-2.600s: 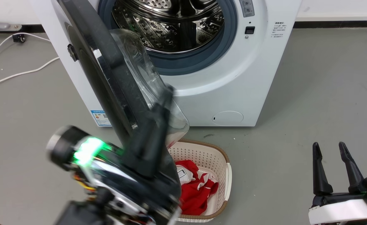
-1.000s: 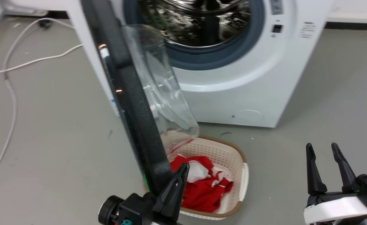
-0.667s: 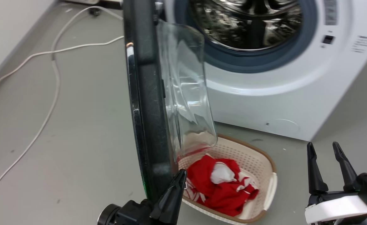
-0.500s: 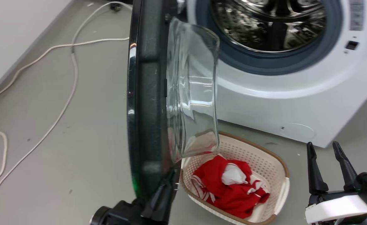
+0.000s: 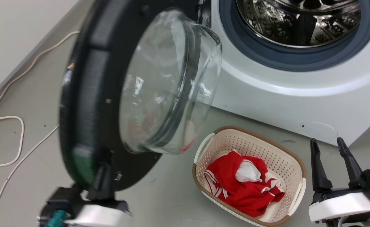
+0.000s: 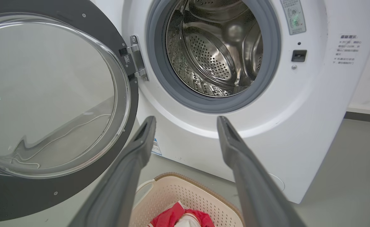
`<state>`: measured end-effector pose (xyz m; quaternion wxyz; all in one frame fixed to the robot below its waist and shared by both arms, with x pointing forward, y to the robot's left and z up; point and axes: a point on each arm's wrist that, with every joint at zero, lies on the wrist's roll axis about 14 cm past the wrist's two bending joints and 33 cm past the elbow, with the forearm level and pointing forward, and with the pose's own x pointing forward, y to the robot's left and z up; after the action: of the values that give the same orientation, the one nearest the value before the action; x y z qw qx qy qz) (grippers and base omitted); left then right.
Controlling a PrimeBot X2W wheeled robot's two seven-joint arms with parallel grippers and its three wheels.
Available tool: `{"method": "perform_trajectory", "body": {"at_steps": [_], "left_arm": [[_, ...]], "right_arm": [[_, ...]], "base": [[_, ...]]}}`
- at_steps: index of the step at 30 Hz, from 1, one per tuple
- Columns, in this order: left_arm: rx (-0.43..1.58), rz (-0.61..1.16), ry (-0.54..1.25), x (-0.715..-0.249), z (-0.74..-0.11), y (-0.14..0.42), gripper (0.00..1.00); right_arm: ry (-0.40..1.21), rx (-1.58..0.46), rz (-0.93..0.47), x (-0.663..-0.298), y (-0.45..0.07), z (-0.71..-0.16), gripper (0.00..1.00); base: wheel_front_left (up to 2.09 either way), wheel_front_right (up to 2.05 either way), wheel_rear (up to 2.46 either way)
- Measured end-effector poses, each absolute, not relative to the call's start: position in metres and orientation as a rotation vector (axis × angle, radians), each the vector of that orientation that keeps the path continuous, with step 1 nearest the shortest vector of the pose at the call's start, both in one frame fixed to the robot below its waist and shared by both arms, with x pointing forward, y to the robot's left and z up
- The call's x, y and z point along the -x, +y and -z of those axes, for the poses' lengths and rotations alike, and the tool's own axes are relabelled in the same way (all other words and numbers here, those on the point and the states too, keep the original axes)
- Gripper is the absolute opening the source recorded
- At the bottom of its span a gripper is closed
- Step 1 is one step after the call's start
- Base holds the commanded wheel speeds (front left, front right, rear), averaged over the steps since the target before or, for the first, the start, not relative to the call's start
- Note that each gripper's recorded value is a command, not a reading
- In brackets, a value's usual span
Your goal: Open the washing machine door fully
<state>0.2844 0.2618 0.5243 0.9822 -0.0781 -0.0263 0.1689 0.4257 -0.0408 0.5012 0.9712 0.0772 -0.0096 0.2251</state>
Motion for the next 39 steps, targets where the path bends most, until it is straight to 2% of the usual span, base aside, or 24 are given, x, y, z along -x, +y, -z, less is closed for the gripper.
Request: {"method": "perform_trajectory", "body": {"at_steps": [1,6,22,29,39], "left_arm": [[0.136,-0.397,-0.066,-0.286,-0.525,0.287,0.0],[0.092,-0.504,-0.1,-0.288,-0.53,0.337,0.0],[0.003,-0.637,-0.107,-0.313,-0.535,0.42,0.0],[-0.004,-0.645,-0.11,-0.317,-0.533,0.42,0.0],[-0.003,-0.573,-0.136,-0.305,-0.53,0.37,0.0]], "right_arm": [[-0.012,-0.151,-0.447,-0.428,-0.043,-0.498,1.0],[-0.003,-0.146,-0.429,-0.433,-0.049,-0.495,1.0],[0.011,-0.144,-0.379,-0.446,-0.064,-0.485,1.0],[0.001,-0.146,-0.352,-0.445,-0.074,-0.488,1.0],[-0.022,-0.141,-0.315,-0.434,-0.089,-0.5,1.0]], "base": [[0.0,0.0,0.0],[0.0,0.0,0.0],[0.0,0.0,0.0],[0.0,0.0,0.0],[0.0,0.0,0.0]]}}
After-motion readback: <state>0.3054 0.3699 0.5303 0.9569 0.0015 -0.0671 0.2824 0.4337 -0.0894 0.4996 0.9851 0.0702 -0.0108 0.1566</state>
